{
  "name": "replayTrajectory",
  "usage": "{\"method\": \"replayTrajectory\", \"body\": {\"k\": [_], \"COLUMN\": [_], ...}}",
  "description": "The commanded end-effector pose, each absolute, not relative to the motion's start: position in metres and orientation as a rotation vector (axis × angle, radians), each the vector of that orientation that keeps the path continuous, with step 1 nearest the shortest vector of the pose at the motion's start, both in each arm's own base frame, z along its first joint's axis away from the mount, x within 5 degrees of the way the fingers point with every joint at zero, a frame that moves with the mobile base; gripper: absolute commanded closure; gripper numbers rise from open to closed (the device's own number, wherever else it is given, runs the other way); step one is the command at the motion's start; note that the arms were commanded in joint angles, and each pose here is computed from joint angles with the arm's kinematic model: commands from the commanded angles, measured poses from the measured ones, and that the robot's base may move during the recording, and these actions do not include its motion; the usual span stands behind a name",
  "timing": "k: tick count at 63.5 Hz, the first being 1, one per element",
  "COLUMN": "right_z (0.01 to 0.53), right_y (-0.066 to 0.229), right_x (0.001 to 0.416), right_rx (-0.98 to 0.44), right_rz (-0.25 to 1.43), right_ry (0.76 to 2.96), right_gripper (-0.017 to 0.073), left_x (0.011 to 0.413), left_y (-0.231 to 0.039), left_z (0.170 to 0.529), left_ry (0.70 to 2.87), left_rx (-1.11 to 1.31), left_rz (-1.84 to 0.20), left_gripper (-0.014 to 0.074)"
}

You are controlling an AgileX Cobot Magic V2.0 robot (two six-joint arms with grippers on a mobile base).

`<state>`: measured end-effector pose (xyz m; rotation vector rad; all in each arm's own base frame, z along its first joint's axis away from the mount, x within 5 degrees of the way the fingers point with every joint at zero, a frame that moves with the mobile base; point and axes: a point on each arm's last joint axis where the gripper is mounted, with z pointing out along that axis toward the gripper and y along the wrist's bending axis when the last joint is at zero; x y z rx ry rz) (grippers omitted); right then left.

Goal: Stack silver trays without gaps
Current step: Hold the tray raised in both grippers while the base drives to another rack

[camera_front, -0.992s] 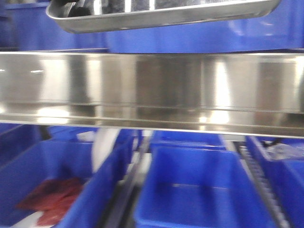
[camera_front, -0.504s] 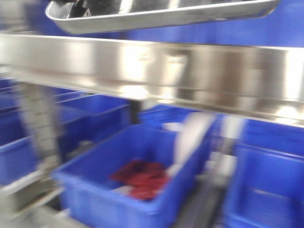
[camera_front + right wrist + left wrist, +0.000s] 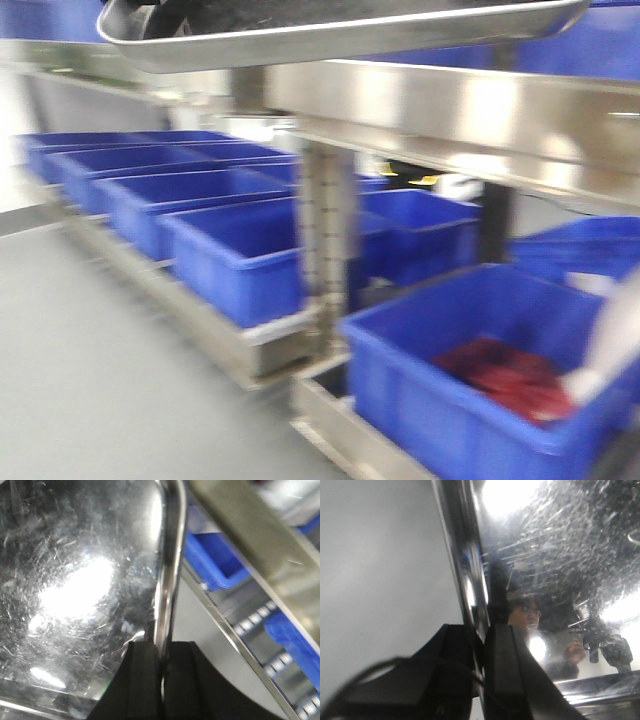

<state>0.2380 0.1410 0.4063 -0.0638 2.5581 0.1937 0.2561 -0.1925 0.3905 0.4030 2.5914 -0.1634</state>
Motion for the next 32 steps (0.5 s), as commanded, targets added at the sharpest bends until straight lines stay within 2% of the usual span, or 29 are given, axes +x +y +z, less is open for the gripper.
{"method": "replayTrajectory", "body": {"k": [1, 32], "right_z": [0.4302, 0.4302], "right_y": [0.1398, 0.1398], "right_x": [0.2353, 0.2353], "right_rx": [-0.087, -0.087], "right_rz": [0.275, 0.275], "right_ry": [2.405, 2.405], "right_gripper": [0.0503, 0.0503], "left_x": [0.2417, 0.2417], "left_y": [-0.1859, -0.1859], "left_z": [0.405, 0.405], "left_ry": [2.592, 2.592], "left_rx": [0.455, 0.455], "left_rz": [-0.142, -0.142], "left_gripper": [0.0642, 0.0642]}}
